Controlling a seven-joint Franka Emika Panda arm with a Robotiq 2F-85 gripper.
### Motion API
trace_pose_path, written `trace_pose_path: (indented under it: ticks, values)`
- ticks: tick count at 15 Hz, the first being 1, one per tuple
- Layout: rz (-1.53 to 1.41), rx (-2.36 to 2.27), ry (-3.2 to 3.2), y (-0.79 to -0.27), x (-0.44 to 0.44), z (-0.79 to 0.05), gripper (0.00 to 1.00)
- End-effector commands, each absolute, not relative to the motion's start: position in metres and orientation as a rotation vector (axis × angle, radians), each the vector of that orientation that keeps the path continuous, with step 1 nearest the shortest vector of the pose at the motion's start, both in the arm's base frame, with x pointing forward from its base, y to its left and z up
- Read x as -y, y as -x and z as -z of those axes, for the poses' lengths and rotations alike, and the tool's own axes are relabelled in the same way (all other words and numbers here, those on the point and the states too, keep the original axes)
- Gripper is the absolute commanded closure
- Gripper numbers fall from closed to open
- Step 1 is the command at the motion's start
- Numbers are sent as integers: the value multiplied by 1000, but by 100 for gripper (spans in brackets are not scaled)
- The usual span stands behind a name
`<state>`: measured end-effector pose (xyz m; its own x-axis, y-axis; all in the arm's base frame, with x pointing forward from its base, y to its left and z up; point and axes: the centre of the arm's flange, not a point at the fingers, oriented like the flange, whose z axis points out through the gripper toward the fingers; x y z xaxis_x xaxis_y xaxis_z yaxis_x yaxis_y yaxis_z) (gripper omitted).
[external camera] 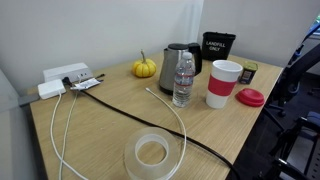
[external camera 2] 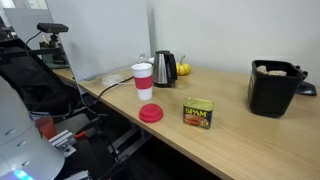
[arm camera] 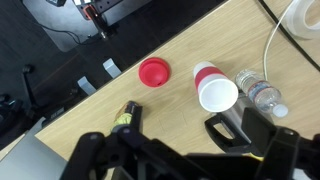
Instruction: Remove the brown paper from the bin and put it on the table
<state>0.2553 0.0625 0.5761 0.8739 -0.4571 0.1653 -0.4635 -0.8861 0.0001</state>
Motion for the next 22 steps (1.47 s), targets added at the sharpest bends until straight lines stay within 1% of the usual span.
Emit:
trace_pose_path:
  ticks: [1,20,22]
  values:
    - [-250,738,-3002,-255,-63,-576,0]
    - [-251,738,-3002,-255,-62,-576,0]
    - [-256,764,-2997,-262,-64,-578,0]
